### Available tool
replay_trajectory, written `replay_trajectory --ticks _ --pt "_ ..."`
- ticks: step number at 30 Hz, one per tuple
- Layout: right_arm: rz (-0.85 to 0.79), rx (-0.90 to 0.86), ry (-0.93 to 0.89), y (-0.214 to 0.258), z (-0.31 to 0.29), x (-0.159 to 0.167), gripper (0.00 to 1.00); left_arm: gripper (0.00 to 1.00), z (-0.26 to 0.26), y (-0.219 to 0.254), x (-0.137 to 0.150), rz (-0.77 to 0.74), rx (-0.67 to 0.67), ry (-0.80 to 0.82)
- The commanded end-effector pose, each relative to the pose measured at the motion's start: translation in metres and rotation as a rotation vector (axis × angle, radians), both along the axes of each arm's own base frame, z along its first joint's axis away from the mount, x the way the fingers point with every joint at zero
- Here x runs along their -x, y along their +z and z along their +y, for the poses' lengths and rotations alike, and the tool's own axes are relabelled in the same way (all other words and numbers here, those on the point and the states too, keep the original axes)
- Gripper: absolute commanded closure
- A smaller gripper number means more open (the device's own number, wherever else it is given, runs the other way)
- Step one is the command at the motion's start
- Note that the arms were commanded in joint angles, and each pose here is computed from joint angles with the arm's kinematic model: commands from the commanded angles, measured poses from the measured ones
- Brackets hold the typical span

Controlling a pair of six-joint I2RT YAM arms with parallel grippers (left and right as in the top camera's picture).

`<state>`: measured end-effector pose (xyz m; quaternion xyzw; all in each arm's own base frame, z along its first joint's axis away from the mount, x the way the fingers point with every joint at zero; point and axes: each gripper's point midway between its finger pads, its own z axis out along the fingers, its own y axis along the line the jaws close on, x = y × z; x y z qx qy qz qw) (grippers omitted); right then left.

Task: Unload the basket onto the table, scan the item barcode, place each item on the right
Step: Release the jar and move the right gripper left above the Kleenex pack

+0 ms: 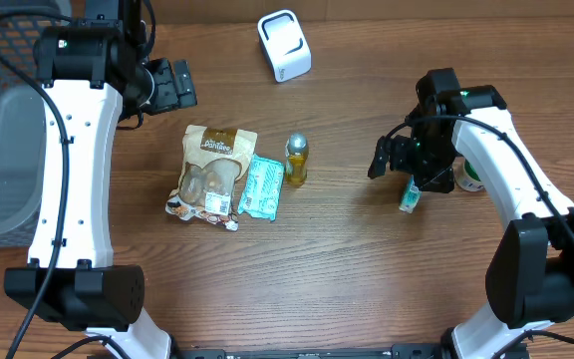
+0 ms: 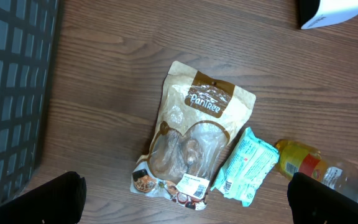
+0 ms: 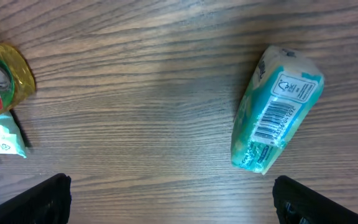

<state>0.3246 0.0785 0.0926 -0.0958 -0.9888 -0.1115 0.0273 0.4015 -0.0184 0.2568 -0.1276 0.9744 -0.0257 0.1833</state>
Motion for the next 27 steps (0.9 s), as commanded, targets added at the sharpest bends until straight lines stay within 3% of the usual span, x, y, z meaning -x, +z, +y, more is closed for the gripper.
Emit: replay_trajectory --ticks 1,27 --pt "-0.015 -0.006 0.006 0.0026 0.0017 -0.0001 0.00 0.00 -0.0011 0.0045 -0.0028 -0.017 0.002 -0.012" --pt "-0.011 -0.002 0.006 0.0024 0.0011 0.0009 0.00 0.00 -0.0011 0.0044 -0.0027 -0.017 0.002 -0.012"
